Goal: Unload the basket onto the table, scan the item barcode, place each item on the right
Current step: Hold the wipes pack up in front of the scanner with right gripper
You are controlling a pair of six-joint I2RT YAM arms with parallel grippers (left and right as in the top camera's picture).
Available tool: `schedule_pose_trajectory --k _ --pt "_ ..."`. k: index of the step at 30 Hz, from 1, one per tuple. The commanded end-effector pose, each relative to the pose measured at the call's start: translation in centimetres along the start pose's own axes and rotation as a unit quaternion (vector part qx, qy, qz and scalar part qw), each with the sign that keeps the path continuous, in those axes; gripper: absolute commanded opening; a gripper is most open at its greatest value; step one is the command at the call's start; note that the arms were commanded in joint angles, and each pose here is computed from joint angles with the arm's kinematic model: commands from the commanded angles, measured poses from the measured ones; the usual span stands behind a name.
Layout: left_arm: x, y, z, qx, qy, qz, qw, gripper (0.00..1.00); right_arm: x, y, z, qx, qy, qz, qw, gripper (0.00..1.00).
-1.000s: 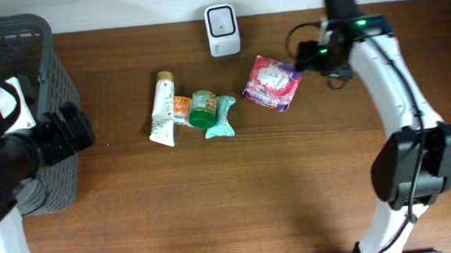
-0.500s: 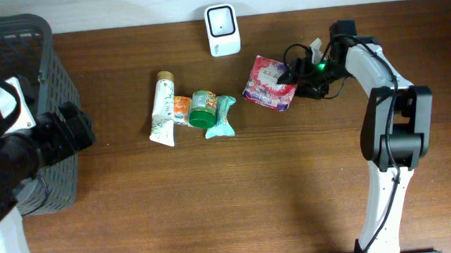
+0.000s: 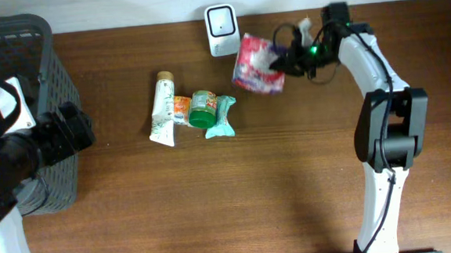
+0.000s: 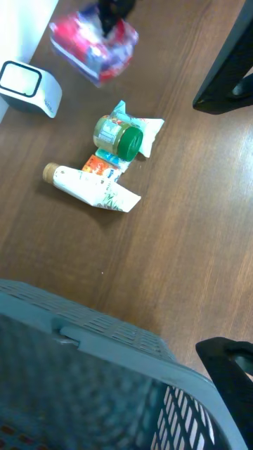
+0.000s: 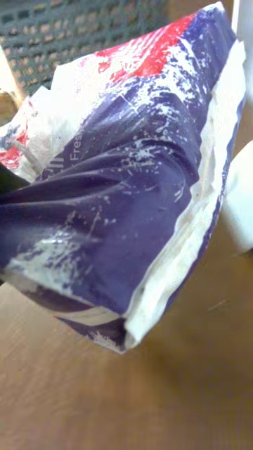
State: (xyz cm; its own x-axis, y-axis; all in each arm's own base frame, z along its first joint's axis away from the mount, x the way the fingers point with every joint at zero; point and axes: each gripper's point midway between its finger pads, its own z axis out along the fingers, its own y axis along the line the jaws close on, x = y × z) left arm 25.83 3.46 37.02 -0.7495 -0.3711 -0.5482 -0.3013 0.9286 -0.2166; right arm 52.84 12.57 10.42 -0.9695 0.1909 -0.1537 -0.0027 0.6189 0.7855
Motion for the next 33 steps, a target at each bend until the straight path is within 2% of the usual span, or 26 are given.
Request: schedule_pose_trajectory --k 1,5,8,13,17,20,24,33 --pt "0.1 0.1 0.0 -0.002 0.001 -0.007 1.000 0.99 -4.0 7.5 -3.4 -0.052 -0.078 -0.038 0.995 0.04" --pt "0.1 0.1 0.0 -0.002 0.001 -0.007 1.000 0.99 -7.8 11.1 -2.0 -0.084 -0.154 -0.035 0.984 0.04" --pt "0.1 0.1 0.0 -0.002 0.001 -0.007 1.000 0.99 -9.0 13.8 0.3 -0.097 -0.195 -0.046 0.975 0.04" --pt "0.1 0.1 0.0 -0.002 0.001 -0.007 1.000 0.99 -9.3 15.2 4.8 -0.075 -0.240 -0.039 0.967 0.04" --pt "0.1 0.1 0.0 -0.002 0.001 -0.007 1.000 0.99 -10.0 14.7 5.9 -0.030 -0.288 -0.030 0.957 0.04" --pt "0.1 0.1 0.0 -0.002 0.001 -0.007 1.000 0.99 -10.0 13.7 6.6 -0.021 -0.288 -0.019 0.957 0.04" --pt "0.1 0.1 0.0 -0.002 0.001 -0.007 1.000 0.99 -9.0 10.3 9.5 -0.016 -0.252 0.049 0.966 0.04" --pt "0.1 0.1 0.0 -0.002 0.001 -0.007 1.000 0.99 -8.4 11.8 9.7 -0.063 -0.216 0.033 0.974 0.04"
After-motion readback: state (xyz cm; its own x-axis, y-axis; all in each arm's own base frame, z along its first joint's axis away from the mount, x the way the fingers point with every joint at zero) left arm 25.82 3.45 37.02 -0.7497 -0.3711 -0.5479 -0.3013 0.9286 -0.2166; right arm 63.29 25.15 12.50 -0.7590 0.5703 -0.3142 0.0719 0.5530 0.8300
